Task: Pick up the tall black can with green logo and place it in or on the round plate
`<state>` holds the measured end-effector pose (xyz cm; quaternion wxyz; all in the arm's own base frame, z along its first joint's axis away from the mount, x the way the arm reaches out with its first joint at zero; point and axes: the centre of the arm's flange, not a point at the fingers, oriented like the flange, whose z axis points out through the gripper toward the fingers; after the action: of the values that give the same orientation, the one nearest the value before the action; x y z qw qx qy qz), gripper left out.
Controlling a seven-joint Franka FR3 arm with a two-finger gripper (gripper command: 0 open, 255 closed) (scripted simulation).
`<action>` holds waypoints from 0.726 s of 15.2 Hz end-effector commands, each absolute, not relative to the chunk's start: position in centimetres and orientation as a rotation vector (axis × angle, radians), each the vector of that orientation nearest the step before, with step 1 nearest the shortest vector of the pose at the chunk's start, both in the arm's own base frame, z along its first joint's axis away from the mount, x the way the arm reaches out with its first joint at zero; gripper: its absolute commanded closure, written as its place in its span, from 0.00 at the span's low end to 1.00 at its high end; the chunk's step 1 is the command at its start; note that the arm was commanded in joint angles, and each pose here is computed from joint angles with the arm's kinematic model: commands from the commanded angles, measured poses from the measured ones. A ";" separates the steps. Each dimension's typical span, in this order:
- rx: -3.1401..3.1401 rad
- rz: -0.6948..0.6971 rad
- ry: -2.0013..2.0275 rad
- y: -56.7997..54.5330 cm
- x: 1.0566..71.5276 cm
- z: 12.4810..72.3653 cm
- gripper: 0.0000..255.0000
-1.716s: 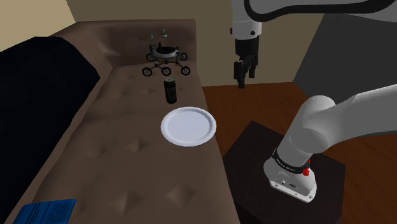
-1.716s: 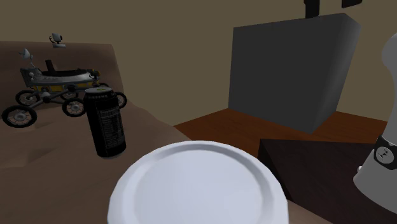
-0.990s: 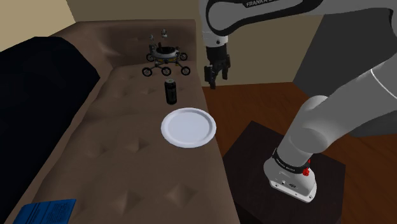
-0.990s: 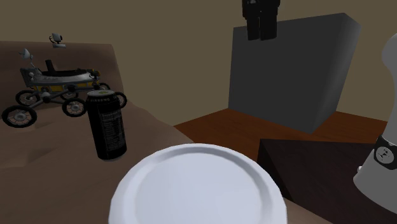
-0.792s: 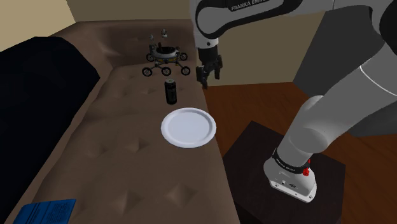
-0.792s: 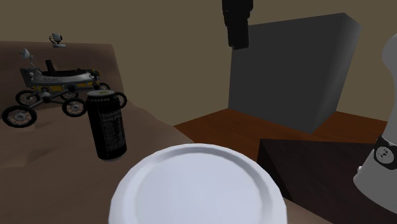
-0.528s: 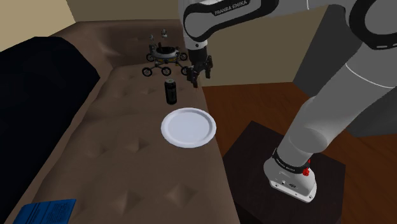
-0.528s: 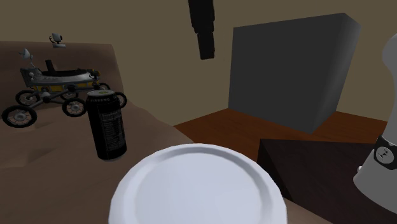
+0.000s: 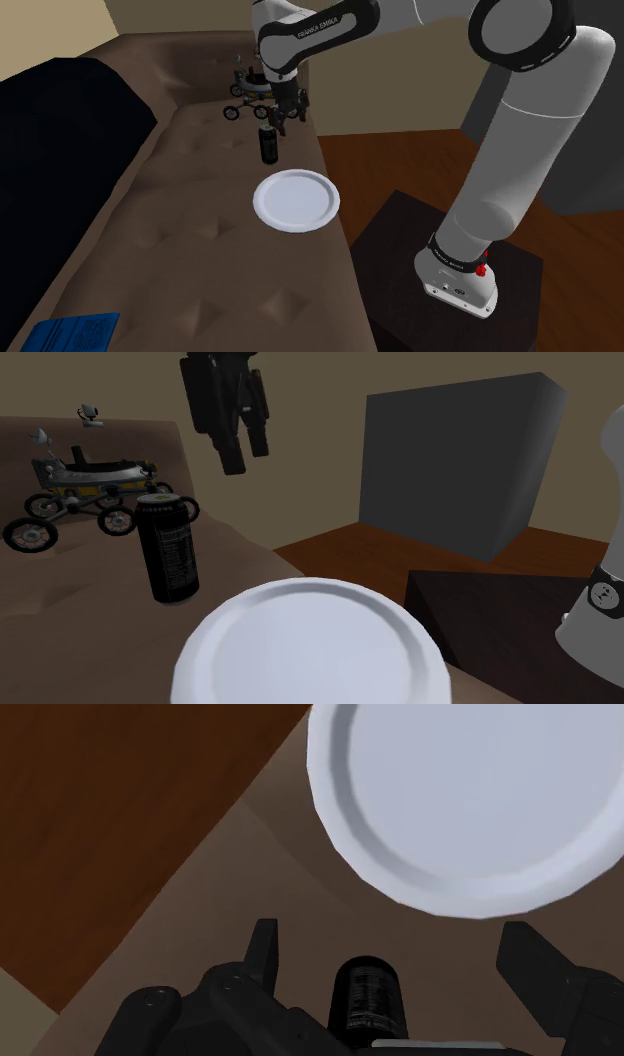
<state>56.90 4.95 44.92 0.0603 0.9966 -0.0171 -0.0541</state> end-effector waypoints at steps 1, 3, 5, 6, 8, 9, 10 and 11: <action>3.009 -0.147 -0.060 5.2 59.8 44.2 0.00; 3.002 -0.132 -0.067 5.4 62.2 43.6 0.00; 2.994 -0.117 -0.075 5.5 64.6 42.9 0.00; 2.991 -0.110 -0.079 5.6 65.9 42.6 0.00; 2.984 -0.096 -0.086 5.7 68.2 42.1 0.00; 2.984 -0.096 -0.086 5.6 68.1 41.6 0.00; 2.984 -0.096 -0.086 5.6 68.1 41.1 0.00; 2.984 -0.096 -0.086 5.5 68.1 40.5 0.00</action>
<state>67.92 5.64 41.12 0.0772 0.9961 -0.0284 -0.0327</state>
